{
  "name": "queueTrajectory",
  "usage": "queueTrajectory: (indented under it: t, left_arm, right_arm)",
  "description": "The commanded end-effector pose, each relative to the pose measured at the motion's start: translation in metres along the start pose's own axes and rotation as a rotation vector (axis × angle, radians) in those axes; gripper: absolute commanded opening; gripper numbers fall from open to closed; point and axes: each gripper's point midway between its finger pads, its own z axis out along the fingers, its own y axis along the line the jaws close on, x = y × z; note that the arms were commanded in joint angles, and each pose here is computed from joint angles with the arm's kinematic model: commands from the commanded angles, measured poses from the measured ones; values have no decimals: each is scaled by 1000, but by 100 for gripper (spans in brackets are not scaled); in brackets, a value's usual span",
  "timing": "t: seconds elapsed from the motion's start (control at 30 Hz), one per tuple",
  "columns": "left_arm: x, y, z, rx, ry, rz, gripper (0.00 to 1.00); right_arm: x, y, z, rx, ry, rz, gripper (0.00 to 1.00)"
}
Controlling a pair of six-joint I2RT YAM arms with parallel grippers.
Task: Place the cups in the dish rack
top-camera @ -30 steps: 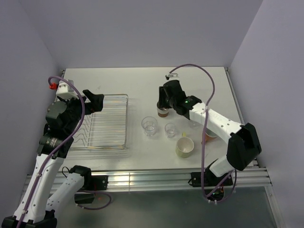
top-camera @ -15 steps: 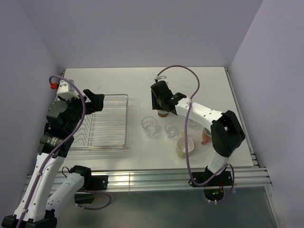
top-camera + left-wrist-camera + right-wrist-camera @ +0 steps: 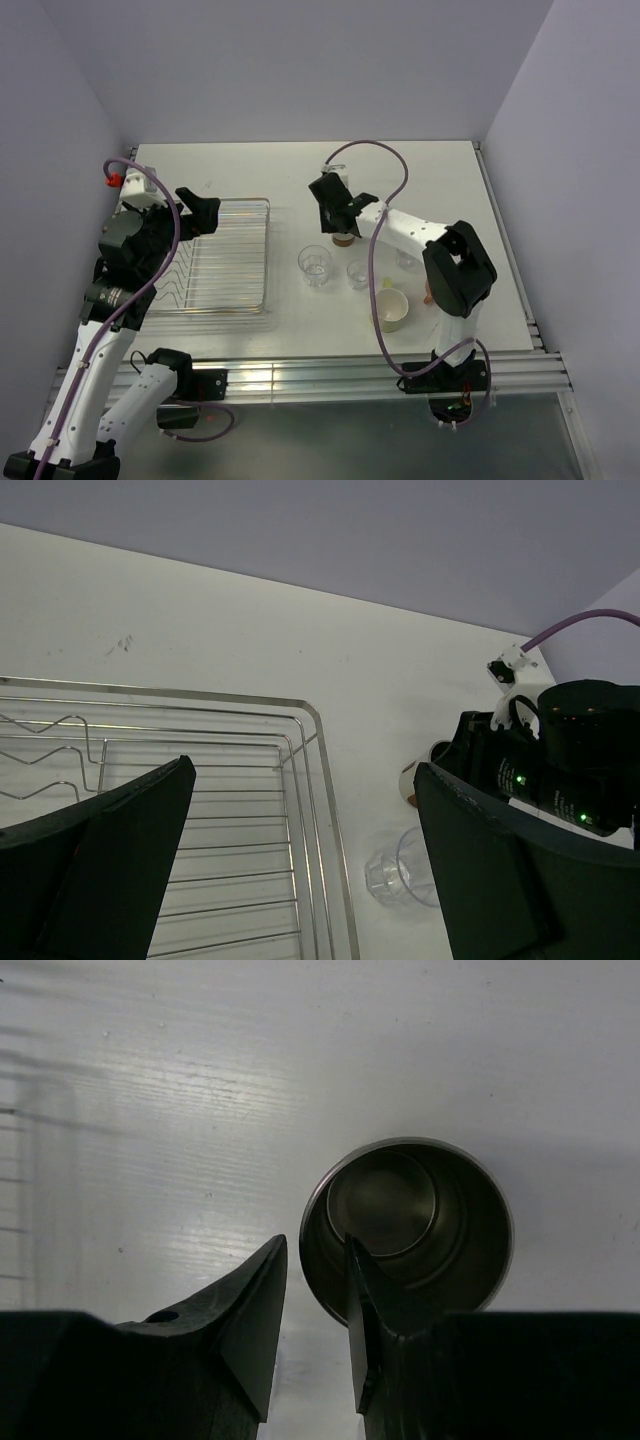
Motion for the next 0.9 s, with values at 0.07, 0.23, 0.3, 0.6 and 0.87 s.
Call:
queueTrajectory:
  t: [0.07, 0.23, 0.3, 0.6, 0.87]
  left_arm:
    - [-14, -3, -1, 1, -39, -2, 99]
    - [-14, -2, -1, -2, -44, -2, 99]
    - [-14, -2, -1, -2, -44, -5, 99]
    - [-15, -13, 3, 46, -26, -22, 99]
    - [-33, -68, 5, 282, 17, -172, 99]
  right_arm:
    - [-13, 4, 7, 29, -29, 11, 35]
    - [-12, 3, 10, 41, -22, 6, 22]
    - [-17, 3, 5, 40, -34, 11, 12]
    - [-70, -15, -48, 53, -154, 52, 0]
    - [-137, 23, -159, -400, -306, 162, 0]
